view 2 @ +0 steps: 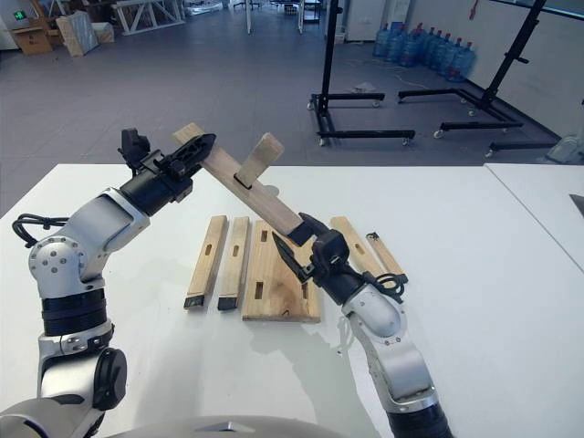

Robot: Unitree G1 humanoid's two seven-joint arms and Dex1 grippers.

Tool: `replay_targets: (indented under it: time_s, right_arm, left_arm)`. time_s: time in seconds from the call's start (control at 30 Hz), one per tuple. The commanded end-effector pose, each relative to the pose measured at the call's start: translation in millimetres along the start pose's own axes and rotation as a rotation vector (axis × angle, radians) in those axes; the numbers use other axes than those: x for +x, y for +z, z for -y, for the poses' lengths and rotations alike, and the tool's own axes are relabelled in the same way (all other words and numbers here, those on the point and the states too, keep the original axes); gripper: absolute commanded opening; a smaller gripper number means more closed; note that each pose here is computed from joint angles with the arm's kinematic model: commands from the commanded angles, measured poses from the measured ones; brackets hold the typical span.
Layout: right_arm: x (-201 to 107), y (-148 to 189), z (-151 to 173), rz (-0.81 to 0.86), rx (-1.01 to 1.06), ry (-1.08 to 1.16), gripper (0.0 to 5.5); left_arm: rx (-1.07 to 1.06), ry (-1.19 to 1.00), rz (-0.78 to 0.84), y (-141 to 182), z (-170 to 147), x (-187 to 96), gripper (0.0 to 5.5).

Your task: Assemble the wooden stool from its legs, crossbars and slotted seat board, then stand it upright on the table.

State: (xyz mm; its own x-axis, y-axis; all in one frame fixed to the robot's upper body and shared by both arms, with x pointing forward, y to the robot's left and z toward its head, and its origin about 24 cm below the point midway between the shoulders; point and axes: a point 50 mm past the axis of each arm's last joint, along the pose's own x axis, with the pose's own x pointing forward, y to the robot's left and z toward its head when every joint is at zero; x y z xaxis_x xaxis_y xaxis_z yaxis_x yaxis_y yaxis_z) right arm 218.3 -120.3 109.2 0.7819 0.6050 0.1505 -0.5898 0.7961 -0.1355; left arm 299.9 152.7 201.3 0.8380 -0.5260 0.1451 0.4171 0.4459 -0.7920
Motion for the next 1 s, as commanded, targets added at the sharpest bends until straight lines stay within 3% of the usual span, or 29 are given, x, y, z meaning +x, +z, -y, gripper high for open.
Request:
replay_targets:
  time_s: [0.03, 0.33, 0.53, 0.8, 1.0]
  right_arm:
    - [-17, -20, 13, -0.126, -0.013, -0.090, 3.16]
    - [-52, -38, 18, -0.268, -0.021, -0.228, 3.16]
    - [-49, -38, 13, -0.253, -0.014, -0.251, 3.16]
    - [-47, -39, 9, -0.247, -0.012, -0.245, 3.16]
    - [-45, -38, 10, -0.238, -0.028, -0.257, 3.16]
  left_arm:
    - [0.059, 0.109, 0.104, 15, -9, -16, 0.98]
    - [0.020, 0.286, 0.005, -7, -33, -75, 0.98]
    - [0.013, 0.351, -0.018, -42, -41, -80, 0.98]
    - [0.120, 0.416, 0.046, -49, -52, -79, 0.98]
    - [0.304, 0.463, -0.038, -50, -58, -84, 0.98]
